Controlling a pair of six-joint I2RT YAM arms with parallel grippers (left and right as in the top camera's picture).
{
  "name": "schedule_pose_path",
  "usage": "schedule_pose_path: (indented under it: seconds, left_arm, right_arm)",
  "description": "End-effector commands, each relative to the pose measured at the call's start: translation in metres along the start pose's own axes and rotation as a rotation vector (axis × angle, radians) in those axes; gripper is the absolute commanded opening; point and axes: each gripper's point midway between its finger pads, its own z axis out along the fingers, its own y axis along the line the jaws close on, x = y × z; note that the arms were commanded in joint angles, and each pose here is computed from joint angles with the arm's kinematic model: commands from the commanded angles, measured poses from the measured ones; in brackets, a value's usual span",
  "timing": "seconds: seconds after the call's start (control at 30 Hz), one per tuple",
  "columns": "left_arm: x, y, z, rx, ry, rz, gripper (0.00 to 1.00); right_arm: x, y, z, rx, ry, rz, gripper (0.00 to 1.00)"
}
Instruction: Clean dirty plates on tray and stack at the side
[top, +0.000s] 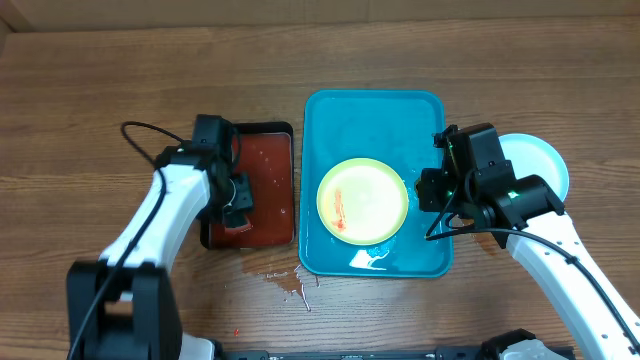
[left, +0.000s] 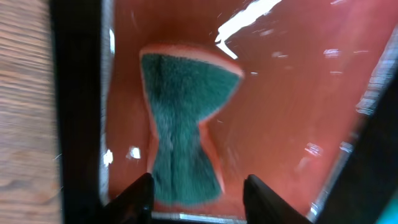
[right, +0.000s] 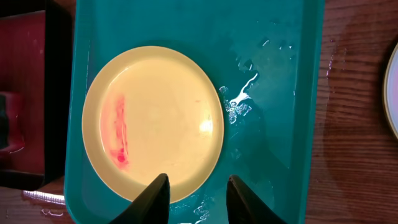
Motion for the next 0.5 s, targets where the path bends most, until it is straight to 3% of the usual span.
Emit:
schedule_pose_path:
  seconds: [0.0,0.1,0.47]
  left_arm:
    - [0.008,0.005,0.025,-0.039,0.072,-0.017,0.35]
    - [0.010,-0.004,0.037,0.001,0.104,-0.021,0.05]
    - [-0.017,-0.026,0.000,0.081,0.041,0.059,0.04]
  right_arm:
    - [-0.004,0.002,-0.002,-0.005,-0.009,-0.007,0.32]
    - [-0.003,0.001,-0.002,-0.002,-0.002,-0.006,0.32]
    - [-0.002,-0.014,-0.002,0.081,-0.013,0.049,0.27]
